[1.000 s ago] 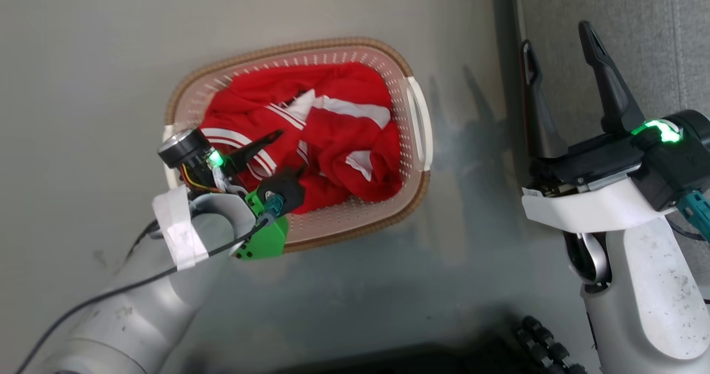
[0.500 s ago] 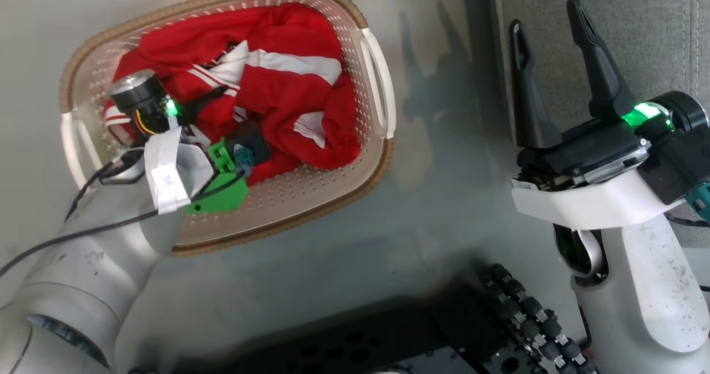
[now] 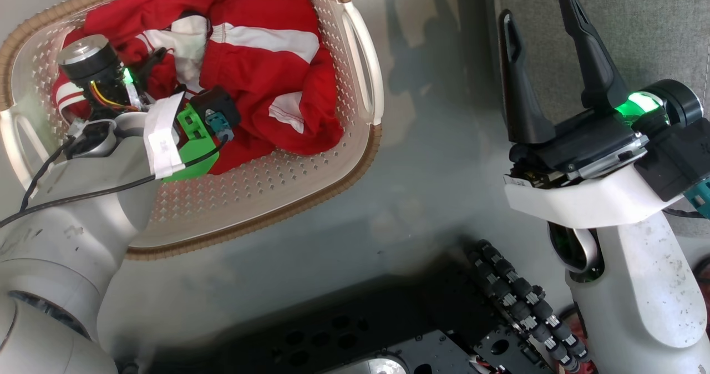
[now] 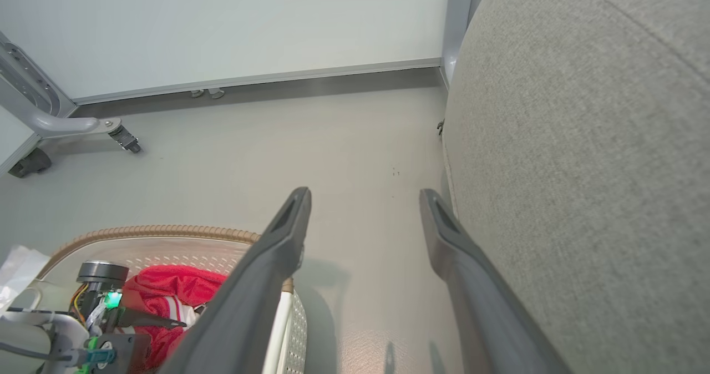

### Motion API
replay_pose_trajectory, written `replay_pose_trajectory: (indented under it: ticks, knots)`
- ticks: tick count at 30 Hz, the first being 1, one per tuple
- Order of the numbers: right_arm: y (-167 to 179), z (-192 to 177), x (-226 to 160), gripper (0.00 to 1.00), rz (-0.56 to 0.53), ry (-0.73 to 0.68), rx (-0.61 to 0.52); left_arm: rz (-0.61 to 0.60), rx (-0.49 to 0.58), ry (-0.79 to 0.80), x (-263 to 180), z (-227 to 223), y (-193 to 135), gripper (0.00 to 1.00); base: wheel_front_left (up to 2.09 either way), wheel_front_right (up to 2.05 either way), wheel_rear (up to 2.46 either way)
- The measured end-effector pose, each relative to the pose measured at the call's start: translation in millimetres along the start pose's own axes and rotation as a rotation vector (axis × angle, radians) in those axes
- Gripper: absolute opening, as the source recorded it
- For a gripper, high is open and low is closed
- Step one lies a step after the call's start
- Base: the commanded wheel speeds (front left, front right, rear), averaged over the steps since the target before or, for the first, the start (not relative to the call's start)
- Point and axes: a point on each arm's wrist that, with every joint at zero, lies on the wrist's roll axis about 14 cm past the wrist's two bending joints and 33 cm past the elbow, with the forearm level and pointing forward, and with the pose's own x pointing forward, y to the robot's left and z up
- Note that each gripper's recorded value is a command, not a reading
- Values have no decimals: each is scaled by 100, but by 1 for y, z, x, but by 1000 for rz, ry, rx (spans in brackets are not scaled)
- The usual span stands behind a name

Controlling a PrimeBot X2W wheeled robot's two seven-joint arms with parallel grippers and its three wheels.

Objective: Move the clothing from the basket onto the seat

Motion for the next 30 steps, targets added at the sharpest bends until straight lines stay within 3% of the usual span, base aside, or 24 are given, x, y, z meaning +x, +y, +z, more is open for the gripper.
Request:
replay_pose_trajectory:
  ticks: [1, 2, 14, 23, 30]
  knots:
    - [1, 0, 1, 100, 3, -2, 2, 0, -3, 11, 0, -3, 0, 14, 0, 0, 0]
    - [2, 0, 2, 100, 6, -4, 3, 3, -3, 15, -1, -4, 1, 0, 0, 0, 0]
    - [8, 19, 4, 100, 22, -41, 6, 33, -26, -55, -16, 18, 11, 0, 0, 0, 0]
    - [17, 55, -8, 100, 33, -94, -11, 99, -213, -227, -59, 72, 13, 0, 0, 0, 0]
    - [29, 82, -29, 100, 45, -122, -30, 219, -388, -343, -111, 102, 35, 0, 0, 0, 0]
